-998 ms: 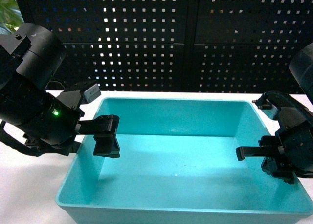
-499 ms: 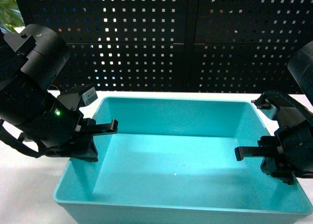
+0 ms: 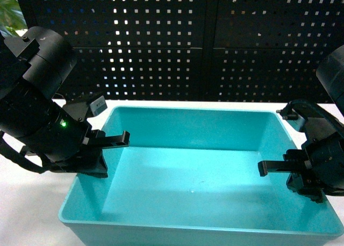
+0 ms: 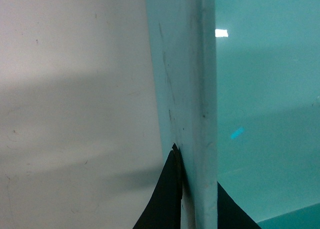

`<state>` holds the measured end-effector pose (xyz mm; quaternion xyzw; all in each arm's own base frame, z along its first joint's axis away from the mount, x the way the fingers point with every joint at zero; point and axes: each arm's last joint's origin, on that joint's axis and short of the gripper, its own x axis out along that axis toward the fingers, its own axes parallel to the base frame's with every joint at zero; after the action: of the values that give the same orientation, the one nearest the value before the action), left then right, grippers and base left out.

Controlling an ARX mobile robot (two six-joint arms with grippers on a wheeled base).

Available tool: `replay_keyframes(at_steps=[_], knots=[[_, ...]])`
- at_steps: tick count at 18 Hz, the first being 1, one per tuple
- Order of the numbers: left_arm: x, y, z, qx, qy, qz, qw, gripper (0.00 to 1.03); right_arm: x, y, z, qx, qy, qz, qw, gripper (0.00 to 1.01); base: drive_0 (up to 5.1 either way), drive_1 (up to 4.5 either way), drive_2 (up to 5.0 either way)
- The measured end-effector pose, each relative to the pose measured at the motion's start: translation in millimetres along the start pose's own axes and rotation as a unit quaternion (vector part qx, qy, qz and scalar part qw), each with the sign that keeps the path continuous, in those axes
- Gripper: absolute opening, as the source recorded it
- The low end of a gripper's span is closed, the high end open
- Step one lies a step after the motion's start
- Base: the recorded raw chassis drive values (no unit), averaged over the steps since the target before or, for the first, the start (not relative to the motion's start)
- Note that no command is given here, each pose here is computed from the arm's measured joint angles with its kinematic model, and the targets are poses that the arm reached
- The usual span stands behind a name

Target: Stack blue boxes stably on right

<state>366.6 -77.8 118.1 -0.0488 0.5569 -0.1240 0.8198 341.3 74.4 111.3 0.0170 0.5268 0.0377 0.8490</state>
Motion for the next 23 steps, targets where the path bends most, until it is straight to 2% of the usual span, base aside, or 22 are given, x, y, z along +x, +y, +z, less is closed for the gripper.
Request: replay_keyframes(at_steps=[6, 7, 8, 9, 10, 11, 12, 13, 14, 15, 18, 20, 23], knots=[[0, 0.0, 0.0, 0.0, 0.0, 0.0, 1.0, 0.02, 0, 0.8, -1.0, 0.0, 0.007, 0.001, 1.0, 0.02, 0.0, 0.0, 0.0], [-3, -1.8, 1.4, -0.004, 0.017, -0.002, 0.9999, 0.02, -5, 9.2, -0.8, 0.006, 0.027, 0.008, 0.9996, 0.02, 0.0, 0.0, 0.0], [-12, -3.8, 7.7, -0.02, 0.043, -0.001, 0.9989, 0.02, -13, 16.2, 0.6, 0.015, 0.046, 0.01, 0.9988, 0.02, 0.0, 0.0, 0.0], [-26, -3.7, 16.5, -0.042, 0.052, 0.001, 0.9978, 0.02, -25, 18.9, 7.4, 0.035, 0.056, 0.019, 0.9976, 0.02, 0.0, 0.0, 0.0], [-46, -4.8, 28.5, -0.056, 0.036, 0.002, 0.9978, 0.02, -43, 20.8, 17.1, 0.053, 0.046, 0.032, 0.997, 0.02, 0.0, 0.0, 0.0], [-80, -9.3, 45.9, -0.057, -0.005, -0.003, 0.9984, 0.02, -69, 22.4, 30.0, 0.062, 0.007, 0.043, 0.9971, 0.02, 0.0, 0.0, 0.0], [-113, -14.0, 58.3, -0.051, -0.051, -0.008, 0.9974, 0.02, -94, 22.2, 41.6, 0.068, -0.026, 0.052, 0.996, 0.02, 0.0, 0.0, 0.0], [-137, -18.6, 62.8, -0.044, -0.089, -0.012, 0.995, 0.02, -116, 22.5, 52.2, 0.07, -0.064, 0.059, 0.9937, 0.02, 0.0, 0.0, 0.0], [-153, -21.6, 62.0, -0.043, -0.105, -0.016, 0.9934, 0.02, -131, 21.4, 58.5, 0.07, -0.093, 0.06, 0.9914, 0.02, 0.0, 0.0, 0.0], [-154, -21.8, 59.9, -0.05, -0.095, -0.022, 0.994, 0.02, -133, 21.2, 58.1, 0.067, -0.092, 0.059, 0.9918, 0.02, 0.0, 0.0, 0.0], [-130, -16.8, 49.2, -0.07, -0.031, -0.025, 0.9967, 0.02, -120, 20.6, 53.4, 0.058, -0.054, 0.047, 0.9957, 0.02, 0.0, 0.0, 0.0], [-116, -13.9, 38.3, -0.092, 0.022, -0.031, 0.995, 0.02, -116, 20.2, 50.4, 0.048, -0.037, 0.038, 0.9975, 0.02, 0.0, 0.0, 0.0], [-118, -14.3, 36.2, -0.09, 0.013, -0.035, 0.9952, 0.02, -128, 19.8, 50.4, 0.041, -0.053, 0.038, 0.997, 0.02, 0.0, 0.0, 0.0]])
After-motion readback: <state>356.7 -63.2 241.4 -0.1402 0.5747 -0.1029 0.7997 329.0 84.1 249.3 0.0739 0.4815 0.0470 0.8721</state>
